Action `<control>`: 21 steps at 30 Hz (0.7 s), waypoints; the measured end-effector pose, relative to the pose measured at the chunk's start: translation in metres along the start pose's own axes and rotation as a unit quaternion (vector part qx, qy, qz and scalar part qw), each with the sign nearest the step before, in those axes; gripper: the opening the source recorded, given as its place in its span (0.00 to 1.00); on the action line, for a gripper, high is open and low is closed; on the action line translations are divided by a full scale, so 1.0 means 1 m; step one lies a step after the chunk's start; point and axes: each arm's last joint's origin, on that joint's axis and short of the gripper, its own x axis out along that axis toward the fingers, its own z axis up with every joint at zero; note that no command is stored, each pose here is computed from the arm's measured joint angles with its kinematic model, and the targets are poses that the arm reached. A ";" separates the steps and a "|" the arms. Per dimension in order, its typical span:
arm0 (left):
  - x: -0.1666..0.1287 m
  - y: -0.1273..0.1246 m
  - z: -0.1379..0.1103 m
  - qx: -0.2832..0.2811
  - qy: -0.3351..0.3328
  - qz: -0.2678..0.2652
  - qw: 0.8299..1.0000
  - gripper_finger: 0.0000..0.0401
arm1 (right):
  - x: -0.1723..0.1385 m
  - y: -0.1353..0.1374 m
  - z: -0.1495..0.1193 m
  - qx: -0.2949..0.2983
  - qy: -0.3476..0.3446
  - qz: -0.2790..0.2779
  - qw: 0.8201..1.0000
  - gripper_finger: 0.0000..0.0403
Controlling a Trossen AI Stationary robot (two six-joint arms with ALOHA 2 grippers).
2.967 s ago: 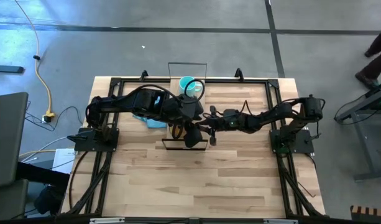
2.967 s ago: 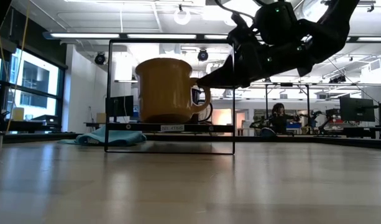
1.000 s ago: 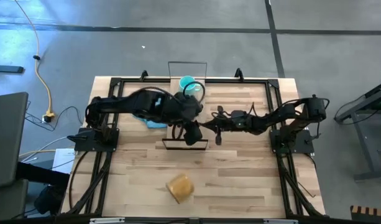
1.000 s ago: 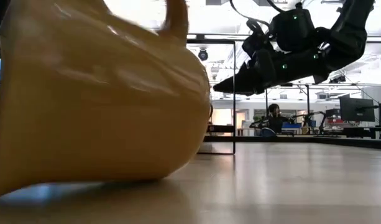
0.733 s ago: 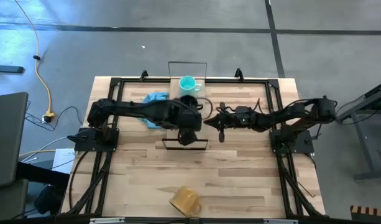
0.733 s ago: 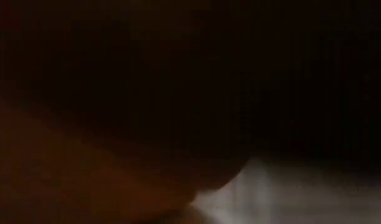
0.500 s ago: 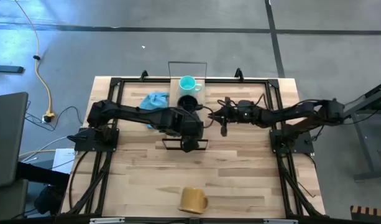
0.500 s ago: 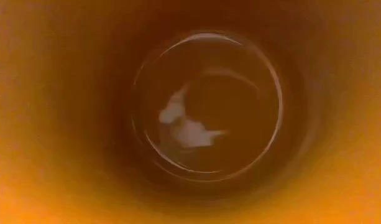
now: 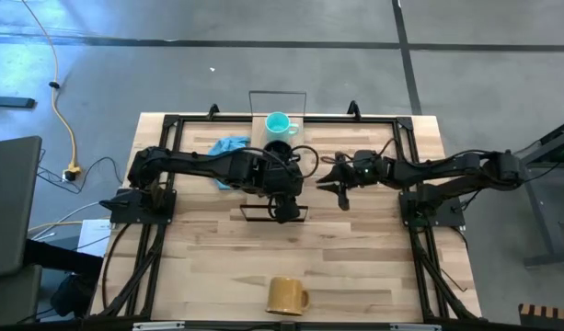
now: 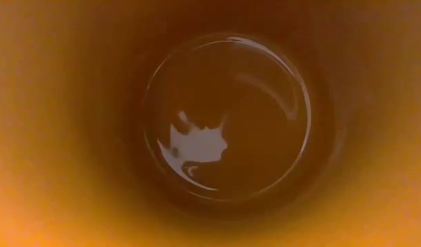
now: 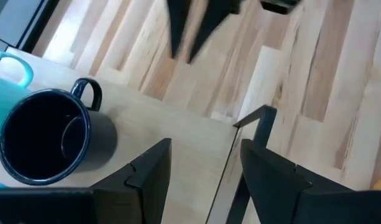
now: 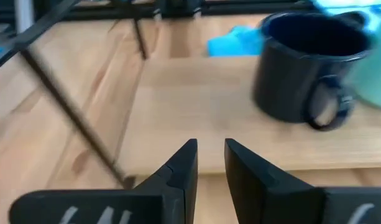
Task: Stack small to large cups/mugs on shelf
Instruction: Put the yellow mug on the shelf
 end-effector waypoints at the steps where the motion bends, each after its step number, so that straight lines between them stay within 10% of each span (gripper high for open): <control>1: -0.001 0.000 0.001 -0.001 -0.002 0.000 1.000 0.45 | 0.000 0.002 -0.001 -0.003 0.005 0.006 1.000 0.18; 21: -0.012 -0.027 -0.009 -0.018 -0.007 -0.025 0.999 0.45 | -0.051 0.031 -0.002 0.020 0.078 0.100 0.992 0.18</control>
